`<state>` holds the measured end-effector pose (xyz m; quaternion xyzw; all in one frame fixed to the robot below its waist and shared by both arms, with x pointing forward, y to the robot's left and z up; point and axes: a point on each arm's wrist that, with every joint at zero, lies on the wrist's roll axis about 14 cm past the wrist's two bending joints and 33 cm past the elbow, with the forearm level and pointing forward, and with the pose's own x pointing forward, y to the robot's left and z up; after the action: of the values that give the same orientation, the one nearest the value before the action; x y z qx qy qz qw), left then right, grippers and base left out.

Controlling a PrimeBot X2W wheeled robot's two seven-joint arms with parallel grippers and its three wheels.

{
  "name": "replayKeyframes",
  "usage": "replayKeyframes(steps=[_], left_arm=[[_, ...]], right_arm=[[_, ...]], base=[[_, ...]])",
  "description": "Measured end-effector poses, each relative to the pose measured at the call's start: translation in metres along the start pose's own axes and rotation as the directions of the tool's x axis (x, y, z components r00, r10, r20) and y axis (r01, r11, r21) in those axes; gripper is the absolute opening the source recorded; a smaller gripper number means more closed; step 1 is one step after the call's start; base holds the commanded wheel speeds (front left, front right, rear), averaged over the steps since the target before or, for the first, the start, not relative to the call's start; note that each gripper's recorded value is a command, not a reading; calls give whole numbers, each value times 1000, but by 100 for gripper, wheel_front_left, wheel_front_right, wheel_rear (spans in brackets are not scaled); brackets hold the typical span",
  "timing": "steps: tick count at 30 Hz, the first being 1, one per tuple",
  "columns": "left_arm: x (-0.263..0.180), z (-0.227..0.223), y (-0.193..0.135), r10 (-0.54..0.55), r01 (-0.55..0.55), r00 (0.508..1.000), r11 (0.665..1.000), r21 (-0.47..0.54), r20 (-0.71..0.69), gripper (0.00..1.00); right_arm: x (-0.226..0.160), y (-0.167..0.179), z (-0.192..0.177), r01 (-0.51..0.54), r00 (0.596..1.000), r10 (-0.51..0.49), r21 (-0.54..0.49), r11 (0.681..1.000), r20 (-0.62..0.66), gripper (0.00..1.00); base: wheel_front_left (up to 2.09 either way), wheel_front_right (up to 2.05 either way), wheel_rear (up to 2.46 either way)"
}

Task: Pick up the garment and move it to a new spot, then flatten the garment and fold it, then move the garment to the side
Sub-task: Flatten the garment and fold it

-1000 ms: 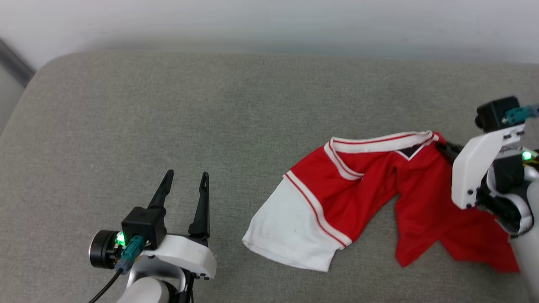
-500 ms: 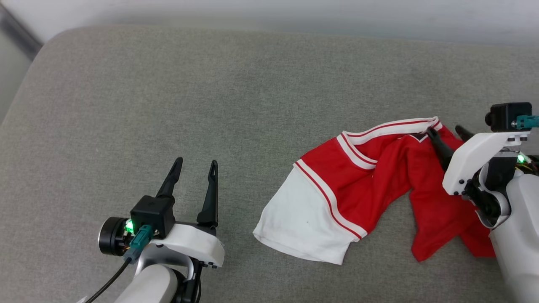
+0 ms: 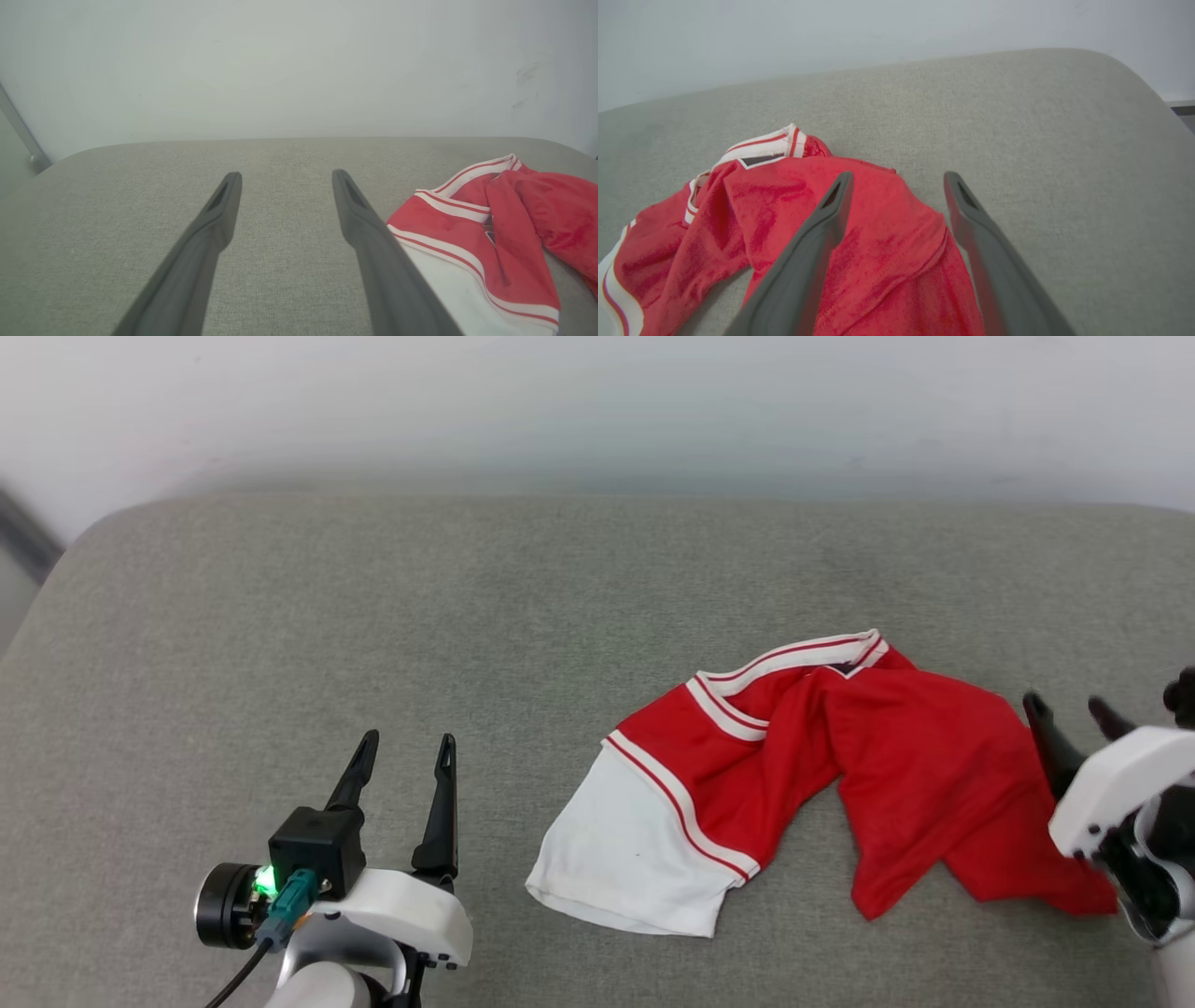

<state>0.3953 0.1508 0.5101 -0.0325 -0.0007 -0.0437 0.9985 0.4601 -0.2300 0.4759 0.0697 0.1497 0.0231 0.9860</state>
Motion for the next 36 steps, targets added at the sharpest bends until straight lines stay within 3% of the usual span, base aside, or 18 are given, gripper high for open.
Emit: replayKeyframes(steps=[5, 9, 22, 23, 24, 25, 30, 36], left_arm=[[-1, 6, -9, -30, 30, 999, 1000, 3, 11, 100], [2, 4, -12, -37, 37, 999, 999, -1, 2, 100], [14, -14, -4, -22, 22, 999, 1000, 3, -44, 100], [14, -15, -3, -19, 19, 999, 1000, 4, -48, 100], [14, -16, -2, -16, 16, 999, 1000, 4, -50, 100], [14, -16, -1, -15, 15, 999, 1000, 4, -50, 100], [13, -12, 0, -6, 6, 999, 1000, 3, -39, 100], [6, -4, -5, -18, 18, 1000, 1000, -2, -18, 100]], right_arm=[[-33, -30, -33, 76, 972, -71, 13, 997, -222, 100], [-42, -30, -49, 84, 935, -73, 16, 996, -348, 100], [-4, -2, -70, 27, 871, -8, 32, 999, -491, 100], [-1, 0, -71, 22, 870, -3, 33, 999, -492, 71], [1, 2, -71, 17, 871, 3, 35, 999, -492, 16], [2, 4, -69, 10, 876, 7, 34, 999, -482, 0], [-1, 8, -47, -12, 914, 18, 17, 1000, -404, 0], [-35, 18, -27, -49, 944, 30, -49, 998, -328, 0]], base=[[0, 0, 0], [0, 0, 0], [0, 0, 0], [0, 0, 0], [0, 0, 0], [0, 0, 0], [0, 0, 0], [0, 0, 0]])
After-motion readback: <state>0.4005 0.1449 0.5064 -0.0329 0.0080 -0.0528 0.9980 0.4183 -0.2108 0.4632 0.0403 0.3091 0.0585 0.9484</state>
